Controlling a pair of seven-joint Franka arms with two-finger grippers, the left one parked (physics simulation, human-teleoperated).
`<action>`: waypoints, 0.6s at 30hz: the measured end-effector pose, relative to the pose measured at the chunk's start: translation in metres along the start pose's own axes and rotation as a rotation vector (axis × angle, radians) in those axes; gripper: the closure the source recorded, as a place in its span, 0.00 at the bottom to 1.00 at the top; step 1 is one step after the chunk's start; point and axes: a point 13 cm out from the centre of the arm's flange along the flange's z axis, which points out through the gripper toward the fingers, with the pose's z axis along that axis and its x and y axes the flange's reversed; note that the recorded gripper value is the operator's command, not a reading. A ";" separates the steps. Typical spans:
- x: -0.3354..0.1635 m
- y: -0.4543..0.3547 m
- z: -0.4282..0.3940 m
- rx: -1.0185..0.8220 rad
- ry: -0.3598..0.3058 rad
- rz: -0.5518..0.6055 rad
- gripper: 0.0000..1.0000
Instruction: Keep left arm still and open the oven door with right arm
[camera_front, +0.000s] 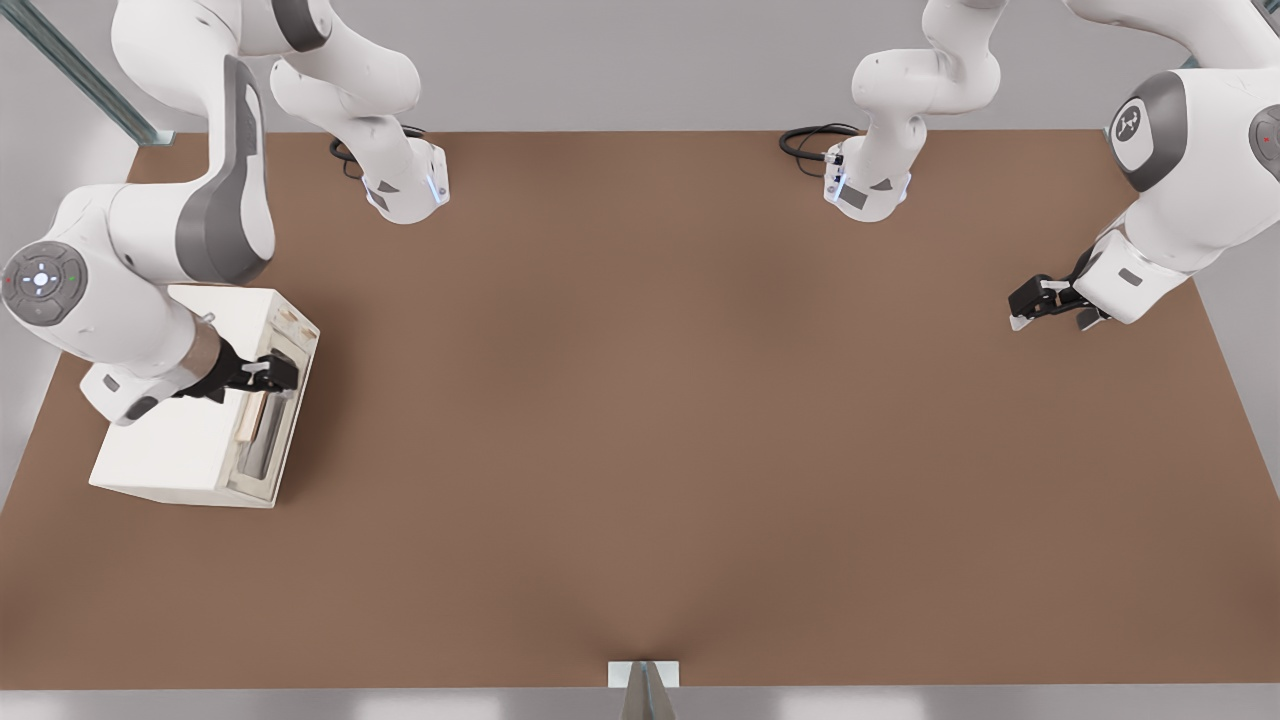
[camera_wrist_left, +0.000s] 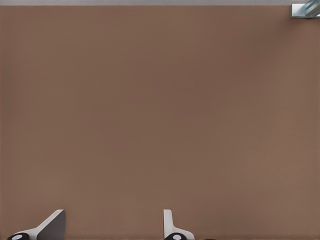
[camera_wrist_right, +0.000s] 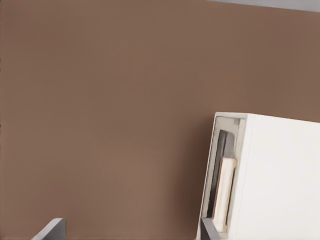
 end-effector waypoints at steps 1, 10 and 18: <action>0.000 0.002 0.000 -0.003 0.001 -0.003 0.00; 0.007 0.005 0.072 0.490 0.201 -0.132 0.71; 0.019 -0.057 0.117 0.706 0.232 0.011 1.00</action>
